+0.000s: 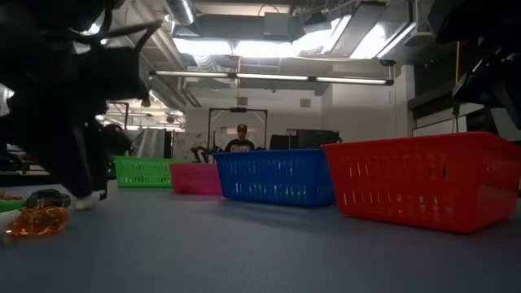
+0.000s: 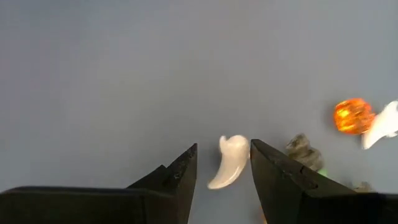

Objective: Sort Halloween decoration
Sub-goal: Put the white ghost toy into the green bin

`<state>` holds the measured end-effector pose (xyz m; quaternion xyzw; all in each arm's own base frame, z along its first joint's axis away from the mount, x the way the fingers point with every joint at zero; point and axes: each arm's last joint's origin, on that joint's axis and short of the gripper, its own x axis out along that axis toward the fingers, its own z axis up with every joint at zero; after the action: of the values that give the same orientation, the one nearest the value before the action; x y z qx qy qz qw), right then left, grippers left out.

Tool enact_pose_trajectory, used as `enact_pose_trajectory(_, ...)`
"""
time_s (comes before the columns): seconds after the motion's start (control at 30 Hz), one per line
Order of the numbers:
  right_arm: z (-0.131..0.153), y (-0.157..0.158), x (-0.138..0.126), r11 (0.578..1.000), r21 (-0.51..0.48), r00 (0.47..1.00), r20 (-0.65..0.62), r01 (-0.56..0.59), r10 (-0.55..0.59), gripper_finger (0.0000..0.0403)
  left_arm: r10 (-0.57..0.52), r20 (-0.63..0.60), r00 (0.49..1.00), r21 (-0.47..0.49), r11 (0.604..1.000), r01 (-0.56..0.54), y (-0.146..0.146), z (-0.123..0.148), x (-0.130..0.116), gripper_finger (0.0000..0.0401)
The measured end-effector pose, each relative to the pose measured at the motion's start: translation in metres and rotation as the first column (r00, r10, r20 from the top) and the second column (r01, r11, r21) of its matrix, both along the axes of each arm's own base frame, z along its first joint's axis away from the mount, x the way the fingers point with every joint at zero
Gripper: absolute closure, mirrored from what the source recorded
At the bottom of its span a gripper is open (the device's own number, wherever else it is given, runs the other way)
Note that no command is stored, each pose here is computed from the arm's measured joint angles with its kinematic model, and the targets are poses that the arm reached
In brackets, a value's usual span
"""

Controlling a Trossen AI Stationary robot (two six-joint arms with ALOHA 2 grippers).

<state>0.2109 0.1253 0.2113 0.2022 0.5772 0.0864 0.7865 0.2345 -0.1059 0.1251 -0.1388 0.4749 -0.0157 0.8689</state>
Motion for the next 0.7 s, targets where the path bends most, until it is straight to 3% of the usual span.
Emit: enact_pose_trajectory(0.7, 0.0, 0.0, 0.0, 1.0, 0.0, 1.0, 0.0, 0.0, 0.0, 0.0189, -0.054, -0.013, 0.998, 0.052, 0.997, 0.055, -0.0057, -0.0099, 0.0006, 0.0269)
